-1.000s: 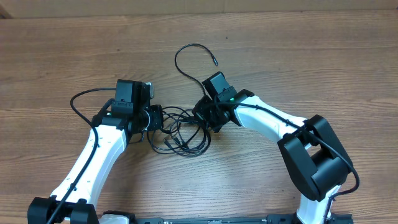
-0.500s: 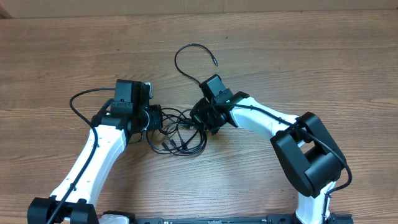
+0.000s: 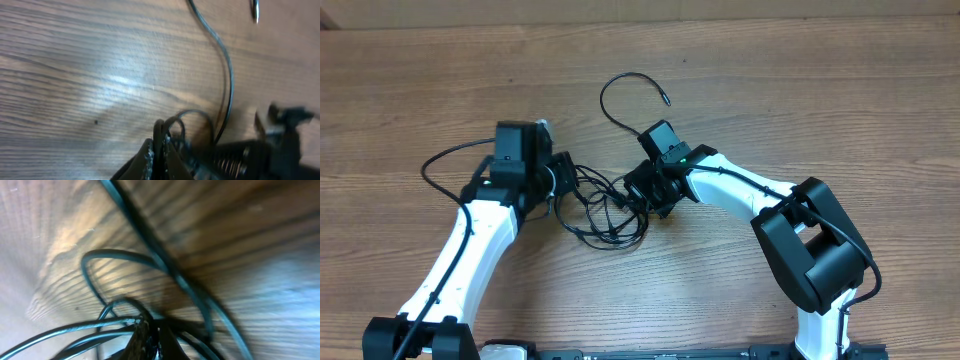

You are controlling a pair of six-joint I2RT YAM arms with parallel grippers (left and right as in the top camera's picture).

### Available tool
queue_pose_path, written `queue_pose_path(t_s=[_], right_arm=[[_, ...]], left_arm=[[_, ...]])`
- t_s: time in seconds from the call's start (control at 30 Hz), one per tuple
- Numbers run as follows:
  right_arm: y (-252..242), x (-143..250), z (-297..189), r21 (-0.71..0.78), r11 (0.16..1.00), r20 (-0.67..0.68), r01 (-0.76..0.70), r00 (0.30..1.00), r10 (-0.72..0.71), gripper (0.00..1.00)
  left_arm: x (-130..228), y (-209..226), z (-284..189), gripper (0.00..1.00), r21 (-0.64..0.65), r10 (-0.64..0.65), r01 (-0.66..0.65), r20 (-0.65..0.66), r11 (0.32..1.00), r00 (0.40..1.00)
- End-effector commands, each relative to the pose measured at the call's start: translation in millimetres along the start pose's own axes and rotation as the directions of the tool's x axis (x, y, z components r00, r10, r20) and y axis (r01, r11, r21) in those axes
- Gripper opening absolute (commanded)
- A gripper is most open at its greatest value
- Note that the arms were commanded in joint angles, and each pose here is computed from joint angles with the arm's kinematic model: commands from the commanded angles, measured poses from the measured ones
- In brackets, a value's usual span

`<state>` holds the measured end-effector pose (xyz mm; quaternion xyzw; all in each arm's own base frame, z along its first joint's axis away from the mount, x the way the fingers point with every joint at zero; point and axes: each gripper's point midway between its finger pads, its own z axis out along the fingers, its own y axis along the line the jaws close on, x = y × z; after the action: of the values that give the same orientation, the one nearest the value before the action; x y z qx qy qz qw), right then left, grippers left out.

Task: Untangle cables

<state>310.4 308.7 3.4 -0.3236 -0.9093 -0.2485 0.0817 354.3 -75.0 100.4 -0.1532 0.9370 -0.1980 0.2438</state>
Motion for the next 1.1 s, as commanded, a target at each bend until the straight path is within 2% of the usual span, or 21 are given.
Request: queue_pose_path(t_s=[0.0, 0.1, 0.23, 0.4, 0.47, 0.6, 0.67, 0.83, 0.97, 1.07], right_arm=[[-49.4, -12.4, 19.2, 0.169, 0.985, 0.068, -0.045, 0.997, 0.034, 0.04], [-60.8, -14.2, 16.8, 0.214, 0.975, 0.088, -0.061, 0.995, 0.043, 0.04], [-62.9, -12.8, 16.5, 0.226, 0.974, 0.070, -0.012, 0.998, -0.004, 0.04], [-64.4, -12.2, 16.1, 0.234, 0.972, 0.061, 0.016, 0.998, -0.031, 0.04], [-64.4, -12.1, 16.2, 0.236, 0.970, 0.051, 0.056, 0.996, -0.070, 0.05], [-60.2, -13.6, 13.7, 0.219, 0.964, 0.010, 0.149, 0.988, -0.154, 0.11], [-51.6, -16.1, 8.8, 0.176, 0.967, -0.029, 0.186, 0.983, -0.183, 0.22], [-28.0, -25.8, -12.2, 0.071, 0.971, -0.062, 0.228, 0.973, -0.224, 0.27], [-17.4, -26.7, -28.2, 0.032, 0.972, -0.045, 0.234, 0.972, -0.233, 0.29], [-9.2, -15.8, -31.5, -0.005, 0.968, -0.071, 0.252, 0.965, -0.251, 0.37]], left_arm=[[-32.0, 18.9, -8.7, 0.04, -0.001, -0.253, 0.254, 0.101, 0.967, 0.962], [-40.3, 31.8, -12.7, 0.04, 0.007, -0.405, 0.407, 0.127, 0.913, 0.906], [-43.5, 37.6, -14.4, 0.04, 0.015, -0.492, 0.495, 0.139, 0.869, 0.860], [-36.1, 32.2, -12.0, 0.04, 0.009, -0.479, 0.482, 0.111, 0.876, 0.871], [-31.7, 26.1, -10.1, 0.04, 0.005, -0.422, 0.423, 0.096, 0.906, 0.902], [-22.8, 14.6, -6.5, 0.04, -0.007, -0.254, 0.255, 0.070, 0.967, 0.965], [-16.9, 15.1, -4.7, 0.04, -0.039, -0.203, 0.206, 0.062, 0.978, 0.977], [-12.2, 38.0, -6.3, 0.05, -0.184, -0.203, 0.220, 0.104, 0.958, 0.974], [-13.5, 57.2, -10.2, 0.04, -0.266, -0.287, 0.325, 0.173, 0.908, 0.942], [-13.8, 66.2, -7.9, 0.04, -0.293, -0.342, 0.393, 0.210, 0.872, 0.916]])
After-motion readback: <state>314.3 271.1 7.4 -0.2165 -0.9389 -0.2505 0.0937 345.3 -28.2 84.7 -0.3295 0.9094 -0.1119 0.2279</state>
